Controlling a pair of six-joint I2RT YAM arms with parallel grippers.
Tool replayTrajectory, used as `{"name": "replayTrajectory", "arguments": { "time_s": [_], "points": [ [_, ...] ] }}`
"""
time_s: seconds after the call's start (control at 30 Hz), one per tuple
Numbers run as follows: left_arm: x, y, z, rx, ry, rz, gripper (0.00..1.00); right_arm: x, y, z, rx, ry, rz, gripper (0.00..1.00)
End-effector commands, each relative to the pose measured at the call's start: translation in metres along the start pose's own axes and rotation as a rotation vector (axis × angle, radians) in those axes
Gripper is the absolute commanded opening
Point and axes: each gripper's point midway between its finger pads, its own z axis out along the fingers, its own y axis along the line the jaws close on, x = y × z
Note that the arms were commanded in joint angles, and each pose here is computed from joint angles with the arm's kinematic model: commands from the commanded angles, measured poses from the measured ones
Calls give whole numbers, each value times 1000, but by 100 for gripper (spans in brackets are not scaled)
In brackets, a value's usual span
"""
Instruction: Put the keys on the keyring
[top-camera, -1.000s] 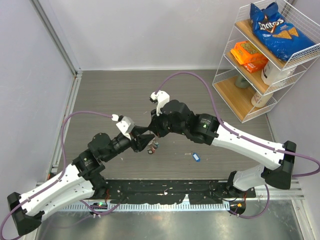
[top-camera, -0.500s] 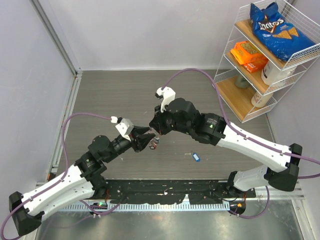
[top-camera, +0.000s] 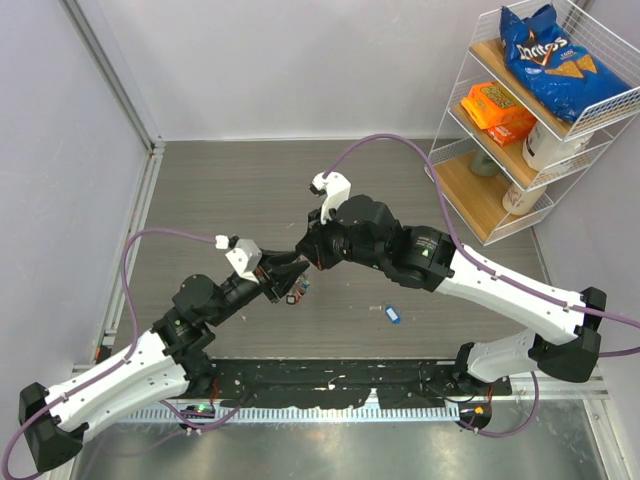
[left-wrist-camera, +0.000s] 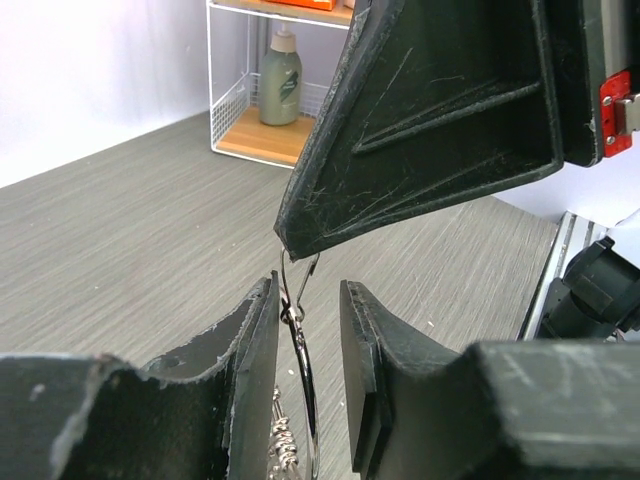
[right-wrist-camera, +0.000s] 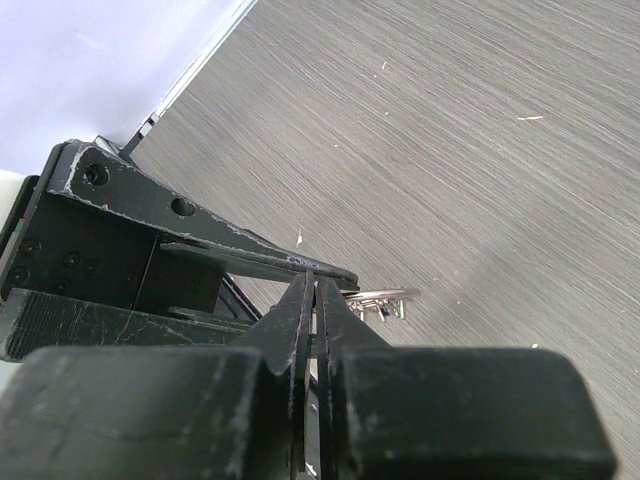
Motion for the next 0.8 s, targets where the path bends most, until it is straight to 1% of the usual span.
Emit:
{"name": "replayTrajectory", "arguments": {
  "time_s": [0.0, 0.1, 0.27, 0.3, 0.33, 0.4, 0.43, 0.53, 0.57, 0.77],
  "points": [
    [-20, 0, 4, 3, -90, 24, 34, -42, 19, -23, -62, -127, 29, 6],
    [-20, 0, 4, 5, -95, 28, 32, -43, 20, -24, -65, -129, 29, 5],
    [-20, -1, 5, 14, -98, 31, 24, -44, 23, -25, -72, -134, 30, 6],
    [-21, -1, 4, 12, -100, 33, 21, -44, 24, -26, -76, -132, 31, 6],
    [-21, -1, 4, 11, -105, 35, 16, -43, 24, -26, -75, -131, 29, 5],
    [-25, -1, 2, 9, -114, 30, 2, -43, 25, -26, -77, -129, 26, 6],
    [-28, 0, 1, 3, -123, 29, 0, -43, 25, -28, -81, -132, 25, 5],
    [-33, 4, -5, -23, -152, 27, 0, -41, 25, -28, -80, -128, 25, 6],
    [-38, 9, -8, -54, -170, 25, 0, -40, 26, -28, -83, -124, 22, 6],
    [-48, 7, -13, -50, -193, 24, 0, -36, 27, -25, -90, -115, 15, 6]
  ]
}}
